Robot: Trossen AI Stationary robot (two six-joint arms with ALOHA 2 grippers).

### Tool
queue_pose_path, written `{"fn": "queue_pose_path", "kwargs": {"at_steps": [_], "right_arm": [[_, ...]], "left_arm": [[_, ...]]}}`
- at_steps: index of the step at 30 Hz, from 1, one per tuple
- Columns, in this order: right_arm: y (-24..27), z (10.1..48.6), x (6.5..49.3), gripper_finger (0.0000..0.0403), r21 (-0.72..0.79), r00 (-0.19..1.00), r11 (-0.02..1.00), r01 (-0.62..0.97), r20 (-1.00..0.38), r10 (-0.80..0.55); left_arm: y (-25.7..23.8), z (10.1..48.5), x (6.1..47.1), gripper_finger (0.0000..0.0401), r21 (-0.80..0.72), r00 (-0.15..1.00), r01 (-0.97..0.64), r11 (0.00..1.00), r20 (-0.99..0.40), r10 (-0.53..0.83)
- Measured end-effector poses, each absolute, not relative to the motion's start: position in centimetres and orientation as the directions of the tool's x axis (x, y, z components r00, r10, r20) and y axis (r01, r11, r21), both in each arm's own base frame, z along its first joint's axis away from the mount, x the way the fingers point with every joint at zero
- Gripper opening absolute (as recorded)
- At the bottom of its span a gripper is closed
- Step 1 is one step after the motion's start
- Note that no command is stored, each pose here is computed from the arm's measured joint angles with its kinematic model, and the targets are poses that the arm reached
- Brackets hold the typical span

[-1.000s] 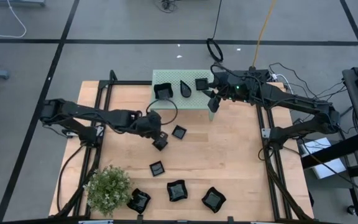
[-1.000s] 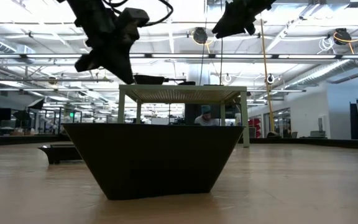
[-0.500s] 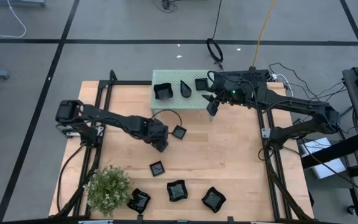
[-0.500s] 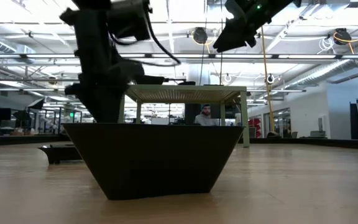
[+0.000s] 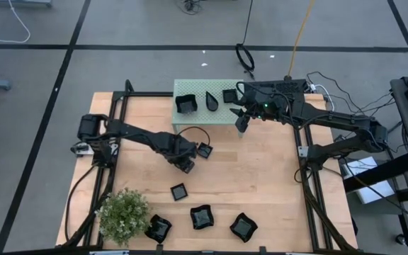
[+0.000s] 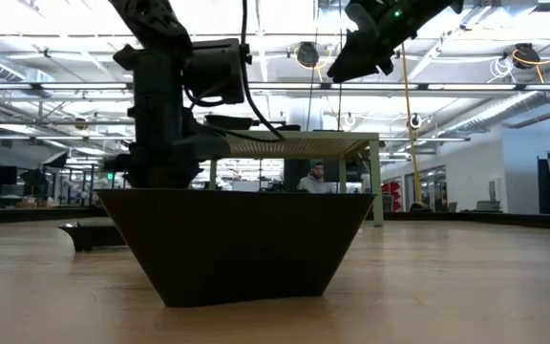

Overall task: Pick & Place Mini shaped plates
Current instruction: Stack the black square plate on the shelf

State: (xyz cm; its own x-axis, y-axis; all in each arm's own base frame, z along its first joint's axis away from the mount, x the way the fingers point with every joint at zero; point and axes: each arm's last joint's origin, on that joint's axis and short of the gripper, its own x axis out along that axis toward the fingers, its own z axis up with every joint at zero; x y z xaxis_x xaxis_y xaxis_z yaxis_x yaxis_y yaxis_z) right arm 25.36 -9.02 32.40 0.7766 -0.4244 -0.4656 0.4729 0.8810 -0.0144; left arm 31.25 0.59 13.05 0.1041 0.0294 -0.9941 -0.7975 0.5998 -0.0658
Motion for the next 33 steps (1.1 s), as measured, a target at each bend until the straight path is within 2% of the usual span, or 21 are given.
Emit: {"fn": "queue_pose_path", "kwargs": {"at_steps": [5, 12, 17, 22, 28, 33], "right_arm": [[-9.0, 32.4, 25.4, 0.0139, -0.014, 0.777, 0.881, 0.473, -0.465, -0.425], [-9.0, 32.4, 25.4, 0.0139, -0.014, 0.777, 0.881, 0.473, -0.465, -0.424], [-8.9, 32.4, 25.4, 0.0139, 0.015, 0.803, 0.903, 0.429, -0.464, -0.374], [-8.2, 32.7, 26.5, 0.0139, 0.069, 0.874, 0.93, 0.362, -0.373, -0.313], [-6.9, 31.4, 28.5, 0.0146, 0.087, 0.903, 0.96, 0.266, -0.37, -0.216], [-6.4, 29.4, 30.7, 0.0176, 0.052, 0.902, 0.974, 0.22, -0.392, -0.182]], "left_arm": [[0.6, 14.7, 31.0, 0.0011, -0.117, 0.162, -0.794, 0.596, -0.987, 0.022], [0.5, 18.4, 30.7, 0.0006, -0.251, 0.337, -0.77, 0.586, -0.941, 0.04], [0.3, 21.3, 30.7, 0.001, -0.342, 0.501, -0.739, 0.58, -0.855, 0.134], [0.3, 23.4, 31.2, 0.0005, -0.426, 0.632, -0.694, 0.58, -0.747, 0.207], [0.6, 24.0, 31.6, 0.0006, -0.442, 0.676, -0.677, 0.589, -0.689, 0.26], [1.0, 24.2, 31.9, 0.0009, -0.46, 0.698, -0.667, 0.586, -0.662, 0.274]]}}
